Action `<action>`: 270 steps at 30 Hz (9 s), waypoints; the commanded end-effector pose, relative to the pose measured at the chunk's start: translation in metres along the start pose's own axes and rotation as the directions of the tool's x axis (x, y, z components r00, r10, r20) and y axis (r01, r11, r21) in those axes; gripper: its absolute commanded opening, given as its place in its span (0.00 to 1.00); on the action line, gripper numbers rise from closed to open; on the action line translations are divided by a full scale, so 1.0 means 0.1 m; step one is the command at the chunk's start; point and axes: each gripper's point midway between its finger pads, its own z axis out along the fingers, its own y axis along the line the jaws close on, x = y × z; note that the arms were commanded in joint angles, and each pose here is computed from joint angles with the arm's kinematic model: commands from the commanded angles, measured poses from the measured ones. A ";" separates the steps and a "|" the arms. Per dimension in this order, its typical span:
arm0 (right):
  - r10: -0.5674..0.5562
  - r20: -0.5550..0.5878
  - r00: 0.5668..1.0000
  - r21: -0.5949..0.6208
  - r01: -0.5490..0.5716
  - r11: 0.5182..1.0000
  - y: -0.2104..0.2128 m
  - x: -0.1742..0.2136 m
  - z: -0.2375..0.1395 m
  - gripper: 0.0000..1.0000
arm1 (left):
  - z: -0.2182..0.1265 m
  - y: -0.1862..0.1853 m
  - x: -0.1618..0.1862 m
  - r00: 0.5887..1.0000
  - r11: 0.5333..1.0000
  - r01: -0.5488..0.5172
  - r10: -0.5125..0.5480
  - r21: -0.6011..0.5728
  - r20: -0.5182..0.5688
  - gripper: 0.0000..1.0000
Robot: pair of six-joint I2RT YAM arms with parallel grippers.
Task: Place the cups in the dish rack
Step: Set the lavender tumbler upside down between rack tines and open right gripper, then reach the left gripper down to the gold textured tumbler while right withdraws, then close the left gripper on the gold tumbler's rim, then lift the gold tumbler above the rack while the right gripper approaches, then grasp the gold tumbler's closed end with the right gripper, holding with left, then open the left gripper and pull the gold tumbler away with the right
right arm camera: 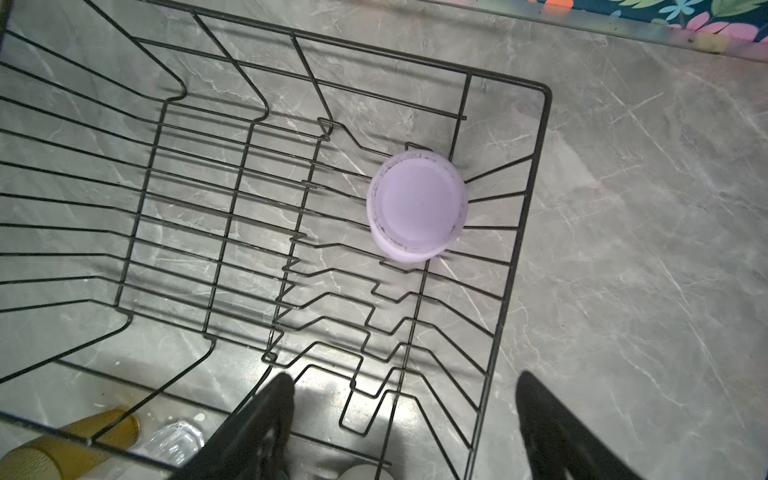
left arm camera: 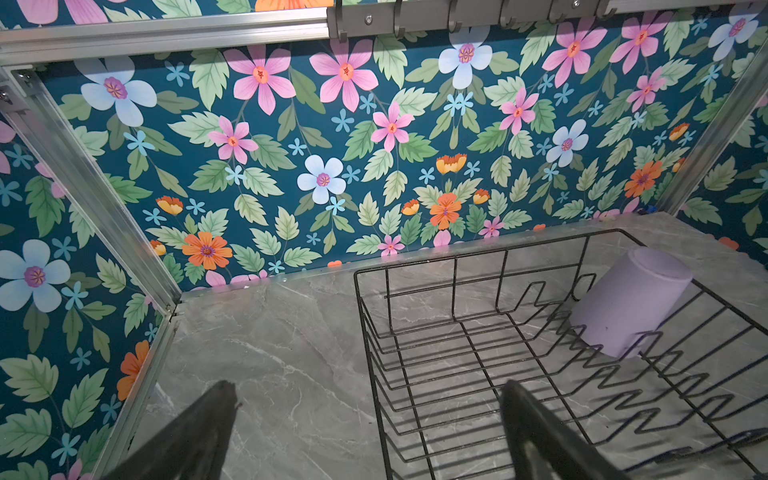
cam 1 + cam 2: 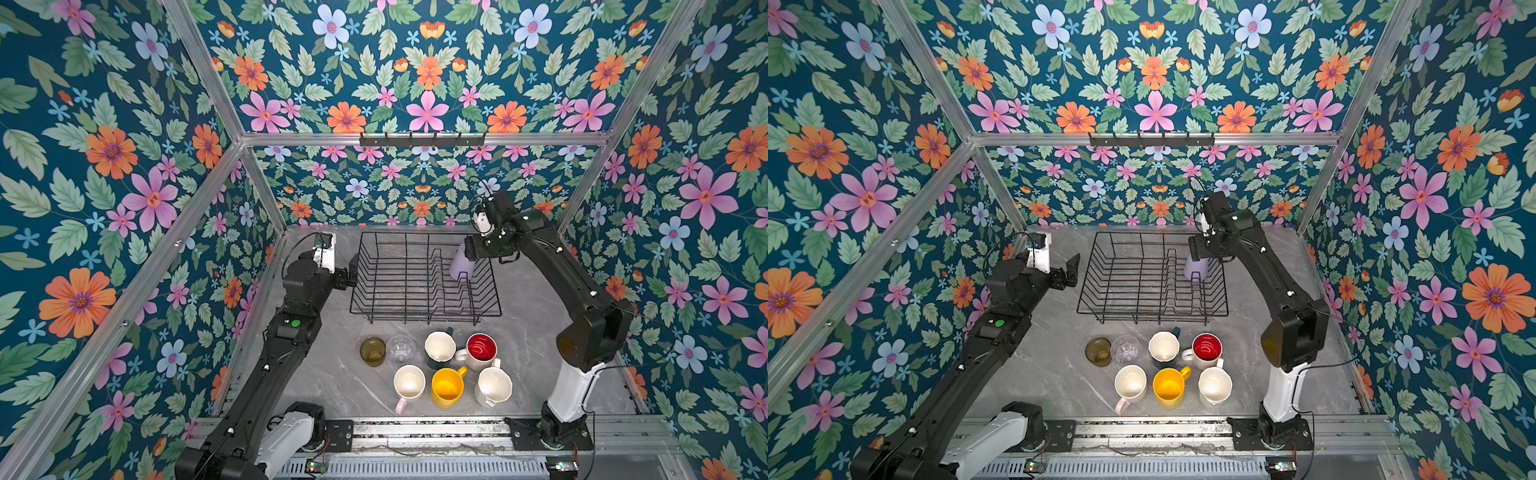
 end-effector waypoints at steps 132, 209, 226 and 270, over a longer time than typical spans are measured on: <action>0.259 0.298 0.919 -0.783 0.080 0.617 1.17 0.79 -1.38 0.93 | -0.54 -1.49 -0.22 0.836 0.601 0.547 -0.345 0.583 -0.427 0.00; 0.086 0.205 0.975 -0.970 0.191 0.149 2.39 0.67 -1.67 0.65 | -0.89 -1.81 -0.43 0.818 0.266 0.549 -0.365 0.793 -0.444 0.00; 0.088 0.194 0.977 -0.970 0.178 0.164 2.39 0.66 -1.65 0.13 | -0.86 -1.81 -0.41 0.812 0.268 0.559 -0.367 0.784 -0.454 0.00; 0.086 0.335 0.938 -0.652 0.165 0.740 1.50 0.77 -1.68 0.00 | -0.31 -1.06 0.27 0.856 0.795 0.481 -0.335 0.370 -0.394 0.97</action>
